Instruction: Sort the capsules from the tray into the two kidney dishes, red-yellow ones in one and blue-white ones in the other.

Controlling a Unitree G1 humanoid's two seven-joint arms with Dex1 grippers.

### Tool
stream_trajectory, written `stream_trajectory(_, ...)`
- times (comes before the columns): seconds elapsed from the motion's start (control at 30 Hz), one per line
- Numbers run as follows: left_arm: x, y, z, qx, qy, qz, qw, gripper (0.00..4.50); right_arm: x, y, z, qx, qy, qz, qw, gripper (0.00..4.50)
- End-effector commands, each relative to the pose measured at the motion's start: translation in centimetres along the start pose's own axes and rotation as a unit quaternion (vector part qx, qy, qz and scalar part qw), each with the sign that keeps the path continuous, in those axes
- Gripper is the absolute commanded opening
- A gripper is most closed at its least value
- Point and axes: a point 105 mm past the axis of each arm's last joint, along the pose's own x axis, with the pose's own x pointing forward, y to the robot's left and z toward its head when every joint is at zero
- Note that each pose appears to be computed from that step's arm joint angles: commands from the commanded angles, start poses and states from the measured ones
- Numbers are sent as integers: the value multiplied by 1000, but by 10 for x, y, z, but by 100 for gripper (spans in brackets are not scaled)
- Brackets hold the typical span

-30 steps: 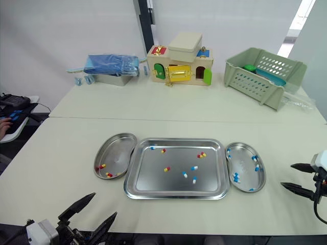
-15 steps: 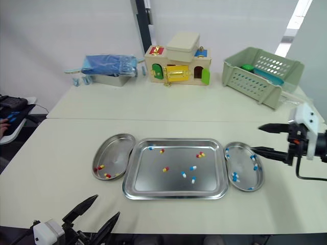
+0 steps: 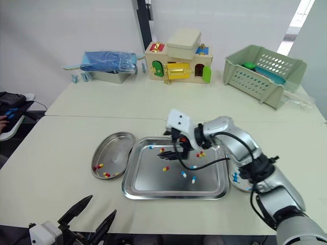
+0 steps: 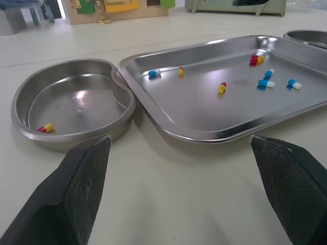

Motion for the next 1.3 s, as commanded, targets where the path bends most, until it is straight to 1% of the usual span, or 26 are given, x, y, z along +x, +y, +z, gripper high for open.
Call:
stream_trajectory(0.03, -7, 5, 0, 7, -9, 16, 1000, 450, 16, -6, 6, -25, 10, -23, 999, 445)
stream_trajectory(0.13, -10, 5, -3, 5, -8, 17, 1000, 450, 29, -5, 6, -26, 11, -26, 999, 389)
stream_trajectory(0.23, -11, 4, -5, 5, -7, 16, 1000, 450, 39, -5, 8, -20, 11, -33, 999, 290)
stream_trajectory(0.6, -8, 0, 3, 7, -13, 15, 1000, 450, 66, -12, 0, -14, 28, -53, 998, 290)
stream_trajectory(0.87, 4, -3, 18, 11, -19, 13, 1000, 450, 80, -18, -4, -5, 30, -59, 998, 290)
stream_trajectory(1.07, 9, -3, 25, 12, -16, 15, 1000, 450, 90, -16, -11, 2, 37, -53, 998, 290)
stream_trajectory(1.3, 8, -4, 25, 6, -8, 16, 1000, 450, 98, -10, -21, 6, 48, -41, 998, 290)
